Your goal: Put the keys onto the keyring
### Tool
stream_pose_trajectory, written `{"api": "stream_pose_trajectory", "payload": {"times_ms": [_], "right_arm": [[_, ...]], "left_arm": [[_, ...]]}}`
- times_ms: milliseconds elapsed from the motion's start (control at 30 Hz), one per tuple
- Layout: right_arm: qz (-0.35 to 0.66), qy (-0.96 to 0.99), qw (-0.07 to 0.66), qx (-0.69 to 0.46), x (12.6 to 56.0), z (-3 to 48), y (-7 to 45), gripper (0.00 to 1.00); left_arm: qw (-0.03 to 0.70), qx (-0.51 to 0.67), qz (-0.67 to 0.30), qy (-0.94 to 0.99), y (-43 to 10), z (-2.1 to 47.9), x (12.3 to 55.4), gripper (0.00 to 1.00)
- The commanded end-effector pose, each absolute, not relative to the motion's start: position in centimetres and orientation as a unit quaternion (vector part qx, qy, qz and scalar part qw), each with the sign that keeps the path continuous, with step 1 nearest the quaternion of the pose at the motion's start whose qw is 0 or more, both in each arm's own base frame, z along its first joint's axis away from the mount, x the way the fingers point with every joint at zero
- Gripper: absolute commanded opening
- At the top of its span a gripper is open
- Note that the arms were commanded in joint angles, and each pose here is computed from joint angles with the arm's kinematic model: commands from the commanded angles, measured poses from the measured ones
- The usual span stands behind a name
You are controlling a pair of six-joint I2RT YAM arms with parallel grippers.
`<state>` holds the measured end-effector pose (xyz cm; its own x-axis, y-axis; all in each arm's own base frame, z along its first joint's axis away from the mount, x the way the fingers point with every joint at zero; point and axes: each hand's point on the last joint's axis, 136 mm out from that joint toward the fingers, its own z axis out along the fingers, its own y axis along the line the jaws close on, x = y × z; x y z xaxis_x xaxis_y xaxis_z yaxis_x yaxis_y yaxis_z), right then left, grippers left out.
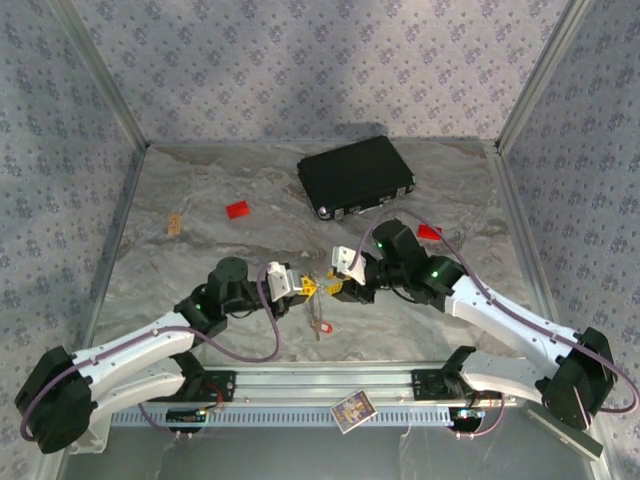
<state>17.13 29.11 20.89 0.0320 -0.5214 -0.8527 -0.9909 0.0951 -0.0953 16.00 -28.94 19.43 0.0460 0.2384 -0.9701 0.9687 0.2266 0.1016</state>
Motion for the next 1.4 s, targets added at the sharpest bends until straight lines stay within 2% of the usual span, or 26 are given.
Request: {"api": "stream_pose_trajectory", "payload": {"times_ms": [0,233,567,733,933,1000,1133,1367], "right_arm": [[0.334,0.612,0.416,-0.583,16.7,22.3,29.4,0.31],[0.359,0.598,0.439,-0.567,16.8,22.8,29.3,0.32],[0.384,0.592,0.422,-0.569,16.7,22.5,30.3,0.31],[0.391,0.596,0.408,-0.571,16.8,21.9,30.7,0.22],[0.394,0.592,0.404,-0.575,16.7,22.2,30.9,0.02],[0.392,0.592,0.403,-0.577,16.6,22.5,30.8,0.0],[0.37,0.599,0.396,-0.589,16.7,22.5,30.5,0.0],[0.302,0.622,0.361,-0.626,17.0,21.5,29.9,0.0]], "left_arm": [[0.558,0.49,-0.38,0.552,-29.2,22.4,15.8,0.0],[0.559,0.49,-0.388,0.545,-29.4,22.5,15.7,0.0],[0.555,0.493,-0.399,0.538,-29.6,22.7,15.4,0.0],[0.553,0.494,-0.404,0.535,-29.7,22.7,15.2,0.0],[0.554,0.495,-0.401,0.536,-29.6,22.7,15.2,0.0],[0.553,0.493,-0.394,0.544,-29.6,22.6,15.5,0.0],[0.549,0.495,-0.367,0.565,-29.1,22.5,16.1,0.28],[0.523,0.521,-0.332,0.587,-28.7,22.0,16.3,0.3]]}}
